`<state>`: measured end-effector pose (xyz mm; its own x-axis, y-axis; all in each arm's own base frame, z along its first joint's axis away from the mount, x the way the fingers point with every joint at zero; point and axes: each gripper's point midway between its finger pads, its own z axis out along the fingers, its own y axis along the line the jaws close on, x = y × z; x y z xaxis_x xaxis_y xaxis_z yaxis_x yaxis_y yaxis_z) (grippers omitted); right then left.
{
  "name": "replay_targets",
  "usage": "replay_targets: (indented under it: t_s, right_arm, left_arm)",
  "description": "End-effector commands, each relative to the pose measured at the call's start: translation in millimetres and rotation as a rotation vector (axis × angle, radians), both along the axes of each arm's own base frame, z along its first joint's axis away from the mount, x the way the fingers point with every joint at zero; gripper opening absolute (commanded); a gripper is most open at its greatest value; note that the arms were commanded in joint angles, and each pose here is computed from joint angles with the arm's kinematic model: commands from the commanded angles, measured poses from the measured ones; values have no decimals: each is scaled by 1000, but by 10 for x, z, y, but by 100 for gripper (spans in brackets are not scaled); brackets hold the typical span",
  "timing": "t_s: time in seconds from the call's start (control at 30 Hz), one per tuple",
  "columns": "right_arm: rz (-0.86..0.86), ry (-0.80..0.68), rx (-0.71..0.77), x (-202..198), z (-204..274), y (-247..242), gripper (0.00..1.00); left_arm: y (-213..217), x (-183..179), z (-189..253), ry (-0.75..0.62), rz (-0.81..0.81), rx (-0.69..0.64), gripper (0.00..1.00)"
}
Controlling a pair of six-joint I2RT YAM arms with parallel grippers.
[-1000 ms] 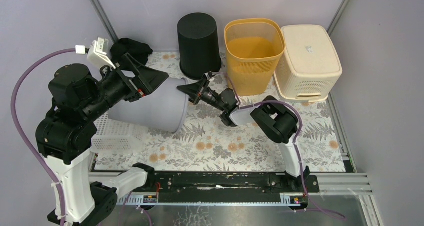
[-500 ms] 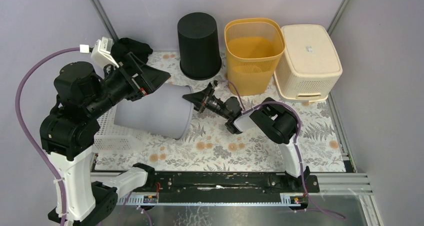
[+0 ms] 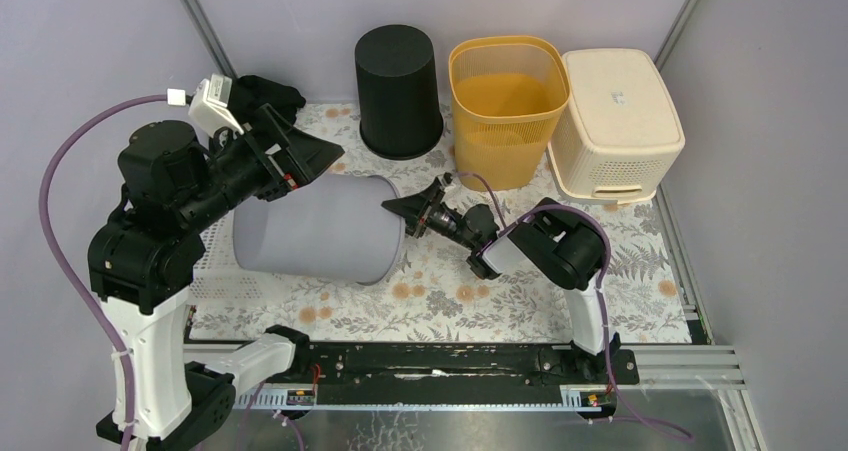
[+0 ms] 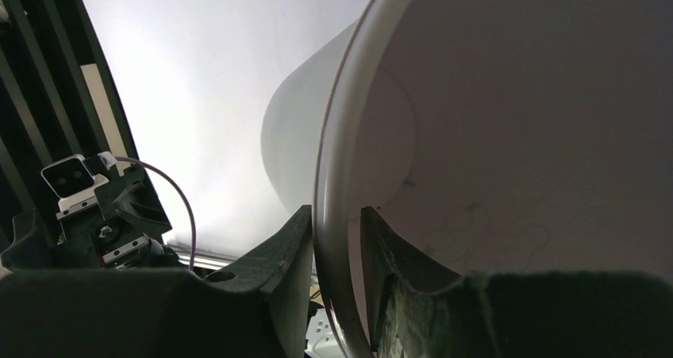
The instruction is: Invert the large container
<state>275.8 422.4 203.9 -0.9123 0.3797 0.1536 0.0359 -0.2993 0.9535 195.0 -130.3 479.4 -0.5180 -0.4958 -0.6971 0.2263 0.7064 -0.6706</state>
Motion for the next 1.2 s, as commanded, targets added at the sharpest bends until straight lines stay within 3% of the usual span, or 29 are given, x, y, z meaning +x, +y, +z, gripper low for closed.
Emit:
replay_targets:
  t_s: [0.0, 1.17]
  right_arm:
    - [-11, -90, 20, -75, 127, -142, 34]
    - [-84, 29, -201, -85, -759, -673, 36]
  left_arm:
    - [-29, 32, 82, -46, -16, -11, 100]
    - [109, 215, -782, 80, 77, 85, 100]
